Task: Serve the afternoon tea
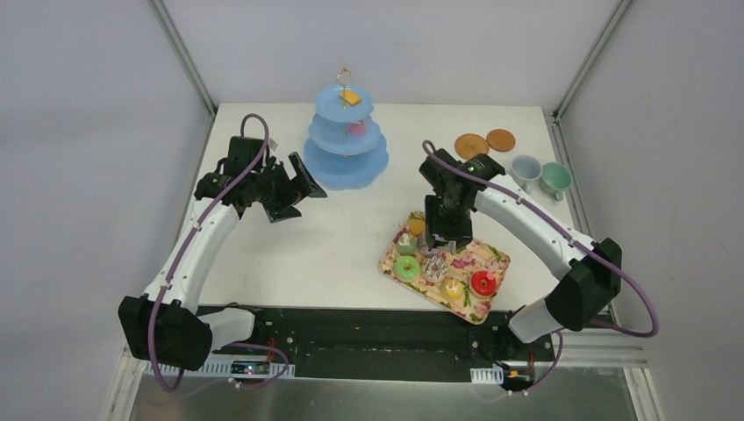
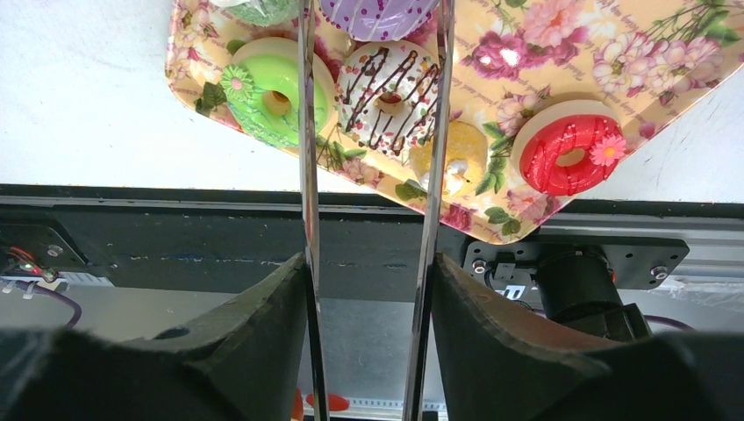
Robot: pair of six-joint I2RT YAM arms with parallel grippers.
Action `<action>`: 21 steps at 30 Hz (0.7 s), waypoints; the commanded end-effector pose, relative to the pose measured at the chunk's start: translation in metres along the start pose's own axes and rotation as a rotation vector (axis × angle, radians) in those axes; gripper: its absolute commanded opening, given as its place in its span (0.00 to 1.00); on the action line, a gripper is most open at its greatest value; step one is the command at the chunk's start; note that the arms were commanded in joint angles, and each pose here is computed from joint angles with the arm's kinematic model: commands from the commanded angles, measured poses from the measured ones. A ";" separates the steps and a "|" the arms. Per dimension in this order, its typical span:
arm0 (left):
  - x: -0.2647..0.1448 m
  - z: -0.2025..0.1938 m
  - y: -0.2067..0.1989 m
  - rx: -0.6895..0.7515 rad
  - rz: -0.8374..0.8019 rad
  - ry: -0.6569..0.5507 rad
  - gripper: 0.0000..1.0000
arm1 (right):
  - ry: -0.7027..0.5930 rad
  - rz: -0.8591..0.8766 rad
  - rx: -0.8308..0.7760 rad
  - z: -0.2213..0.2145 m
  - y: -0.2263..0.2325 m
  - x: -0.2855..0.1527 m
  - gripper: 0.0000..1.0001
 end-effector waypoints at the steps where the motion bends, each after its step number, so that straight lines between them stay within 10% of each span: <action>1: -0.004 -0.001 -0.003 0.012 -0.018 -0.016 0.91 | -0.008 -0.023 -0.014 -0.001 -0.003 0.001 0.52; 21: -0.007 0.008 -0.009 0.022 -0.017 -0.036 0.91 | -0.338 0.084 -0.107 0.055 0.014 -0.057 0.42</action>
Point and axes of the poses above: each gripper's point midway between its finger pads, its own x axis out along the fingers, its own y axis along the line the jaws close on, z = x × y, the point moved 4 cm from there along -x, back along the fingers, and after that the axes turned 4 degrees about -x, right-handed, at the moved point
